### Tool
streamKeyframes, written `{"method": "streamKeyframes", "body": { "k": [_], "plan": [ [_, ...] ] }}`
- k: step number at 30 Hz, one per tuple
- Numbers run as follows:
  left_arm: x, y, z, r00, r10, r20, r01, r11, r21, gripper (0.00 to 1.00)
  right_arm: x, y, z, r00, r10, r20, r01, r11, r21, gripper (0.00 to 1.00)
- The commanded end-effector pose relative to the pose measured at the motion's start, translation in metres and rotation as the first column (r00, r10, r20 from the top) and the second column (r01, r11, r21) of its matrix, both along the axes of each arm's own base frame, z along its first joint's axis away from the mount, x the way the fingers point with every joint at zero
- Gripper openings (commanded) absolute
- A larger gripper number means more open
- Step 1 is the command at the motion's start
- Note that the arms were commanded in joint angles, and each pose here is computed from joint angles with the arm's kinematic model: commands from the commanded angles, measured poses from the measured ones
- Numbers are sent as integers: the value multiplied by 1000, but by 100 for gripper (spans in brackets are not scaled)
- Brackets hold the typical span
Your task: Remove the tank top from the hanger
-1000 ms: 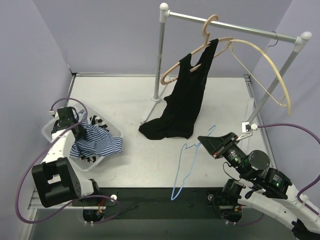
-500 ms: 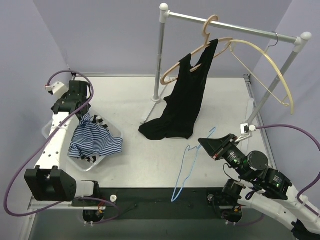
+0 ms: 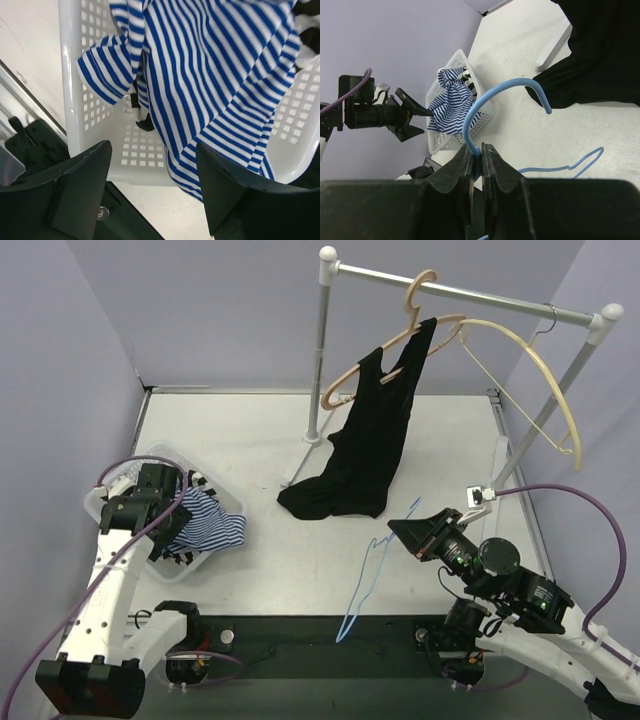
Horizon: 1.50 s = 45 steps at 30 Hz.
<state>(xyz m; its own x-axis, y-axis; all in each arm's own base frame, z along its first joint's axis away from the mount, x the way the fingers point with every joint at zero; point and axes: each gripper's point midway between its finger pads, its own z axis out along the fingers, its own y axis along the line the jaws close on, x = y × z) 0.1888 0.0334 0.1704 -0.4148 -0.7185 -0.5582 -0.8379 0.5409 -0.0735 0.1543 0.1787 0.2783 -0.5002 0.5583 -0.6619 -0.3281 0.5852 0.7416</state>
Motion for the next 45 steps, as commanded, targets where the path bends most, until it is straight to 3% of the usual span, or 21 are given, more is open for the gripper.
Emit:
{"method": "streamKeyframes", "body": {
  "k": [1,5,8,9,10,15,19,21,23,27,30,32,33,35,36,39,41,45],
  "plan": [
    [5,-25,-23,1000,4,31,1,990,-139,79,5,7,9,1000,-5,9,4,999,47,0],
    [19,-46,-46,998,-44,43,53,970,-239,72,4,12,8,1000,16,-2,-16,998,57,0],
    [37,-52,-49,993,-43,106,70,961,-268,48,4,14,5,1000,17,-8,-16,998,59,0],
    [41,-47,-45,992,-37,123,66,967,-245,42,4,14,4,1000,15,-11,-14,998,58,0],
    [44,-42,-39,990,-28,140,59,973,-222,26,4,14,3,1000,13,-13,-12,998,61,0],
    [64,11,28,959,43,281,-46,999,6,0,4,15,3,1000,19,-13,-18,997,77,0],
    [66,64,56,932,127,340,-197,964,180,0,3,17,1,999,30,-12,-29,997,68,0],
    [70,86,46,928,164,335,-238,952,193,0,2,16,2,1000,30,-9,-29,997,72,0],
    [82,89,30,930,150,335,-191,977,92,0,0,15,0,999,37,-3,-36,997,68,0],
    [105,48,-34,953,26,301,10,993,-118,0,2,12,-1,998,40,56,-41,999,18,0],
    [111,14,-68,946,-133,295,207,950,-235,9,11,4,1,993,5,117,5,997,-78,0],
    [122,3,-52,914,-194,356,291,926,-241,21,17,-2,-2,992,-21,126,41,986,-159,0],
    [124,1,-43,907,-208,366,300,929,-217,45,18,-4,1,990,-26,137,50,983,-174,0],
    [127,15,-9,905,-205,373,260,960,-104,85,23,-6,7,986,-39,161,72,976,-206,0],
    [128,15,3,901,-221,374,261,963,-60,97,24,-7,21,982,-44,183,81,976,-200,0],
    [125,27,41,879,-273,391,250,962,111,97,30,-6,45,971,-44,235,101,967,-235,0],
    [125,10,66,819,-372,437,308,927,214,97,41,-10,48,962,-80,260,157,943,-292,0],
    [119,-29,93,683,-475,555,411,878,247,97,54,-21,72,917,-76,392,251,874,-417,0]
  ]
}}
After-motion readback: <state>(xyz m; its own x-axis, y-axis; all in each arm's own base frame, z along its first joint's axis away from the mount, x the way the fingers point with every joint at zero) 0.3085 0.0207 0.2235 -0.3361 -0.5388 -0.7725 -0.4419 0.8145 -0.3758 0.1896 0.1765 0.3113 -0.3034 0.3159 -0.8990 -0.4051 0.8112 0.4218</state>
